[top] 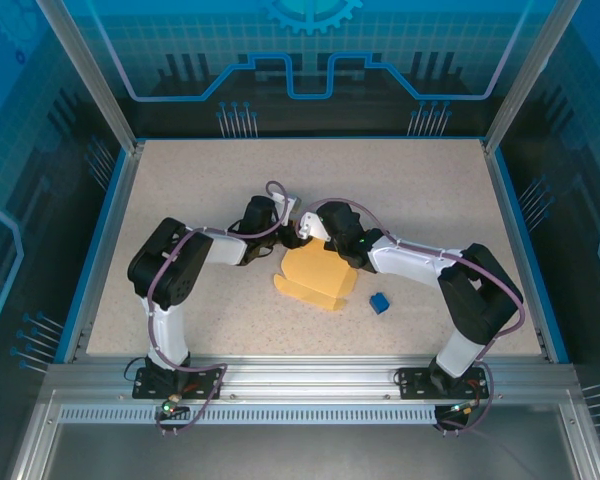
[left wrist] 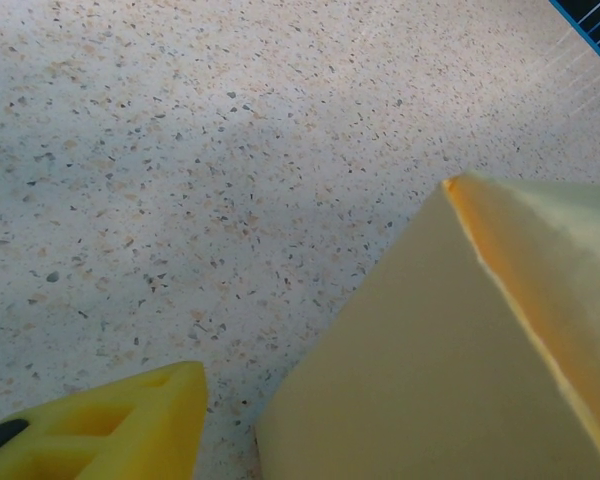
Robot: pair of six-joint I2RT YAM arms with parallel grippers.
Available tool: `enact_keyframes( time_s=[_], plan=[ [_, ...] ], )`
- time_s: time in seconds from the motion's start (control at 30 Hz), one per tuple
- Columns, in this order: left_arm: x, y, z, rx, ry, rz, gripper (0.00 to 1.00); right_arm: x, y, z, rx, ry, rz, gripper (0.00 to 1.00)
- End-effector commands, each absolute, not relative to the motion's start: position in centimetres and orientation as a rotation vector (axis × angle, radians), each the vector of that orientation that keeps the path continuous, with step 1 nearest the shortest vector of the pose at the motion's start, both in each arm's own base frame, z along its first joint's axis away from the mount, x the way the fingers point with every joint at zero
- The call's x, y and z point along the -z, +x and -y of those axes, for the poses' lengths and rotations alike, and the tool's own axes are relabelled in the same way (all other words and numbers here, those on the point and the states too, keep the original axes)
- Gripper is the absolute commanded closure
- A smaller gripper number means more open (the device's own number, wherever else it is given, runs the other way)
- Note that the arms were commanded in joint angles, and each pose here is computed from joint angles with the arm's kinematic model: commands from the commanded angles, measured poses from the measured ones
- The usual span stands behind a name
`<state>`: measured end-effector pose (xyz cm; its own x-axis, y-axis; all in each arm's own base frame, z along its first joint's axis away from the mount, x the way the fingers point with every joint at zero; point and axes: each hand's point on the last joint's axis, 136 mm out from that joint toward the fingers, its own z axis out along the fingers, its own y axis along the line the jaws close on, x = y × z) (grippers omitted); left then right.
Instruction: Fold the paper box
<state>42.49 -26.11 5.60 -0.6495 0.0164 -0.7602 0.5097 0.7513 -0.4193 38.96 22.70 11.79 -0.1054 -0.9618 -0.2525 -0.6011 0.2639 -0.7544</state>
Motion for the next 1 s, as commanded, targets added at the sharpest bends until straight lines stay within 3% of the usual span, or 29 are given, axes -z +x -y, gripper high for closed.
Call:
enact_keyframes(
  time_s=[0.0, 0.43, 0.97],
  plan=[
    [-9.0, 43.6, 26.6, 0.840, 0.373, -2.079, 0.42, -11.8, 37.3, -23.6, 0.562, -1.476, -1.792, 1.00],
    [-10.0, 43.9, 26.4, 0.865, 0.342, -2.054, 0.33, -11.6, 37.1, -23.6, 0.551, -1.483, -1.799, 1.00],
    [-9.0, 45.3, 24.1, 0.678, 0.220, -2.111, 0.64, -11.6, 36.5, -24.3, 0.512, -1.492, -1.802, 1.00]
  ],
)
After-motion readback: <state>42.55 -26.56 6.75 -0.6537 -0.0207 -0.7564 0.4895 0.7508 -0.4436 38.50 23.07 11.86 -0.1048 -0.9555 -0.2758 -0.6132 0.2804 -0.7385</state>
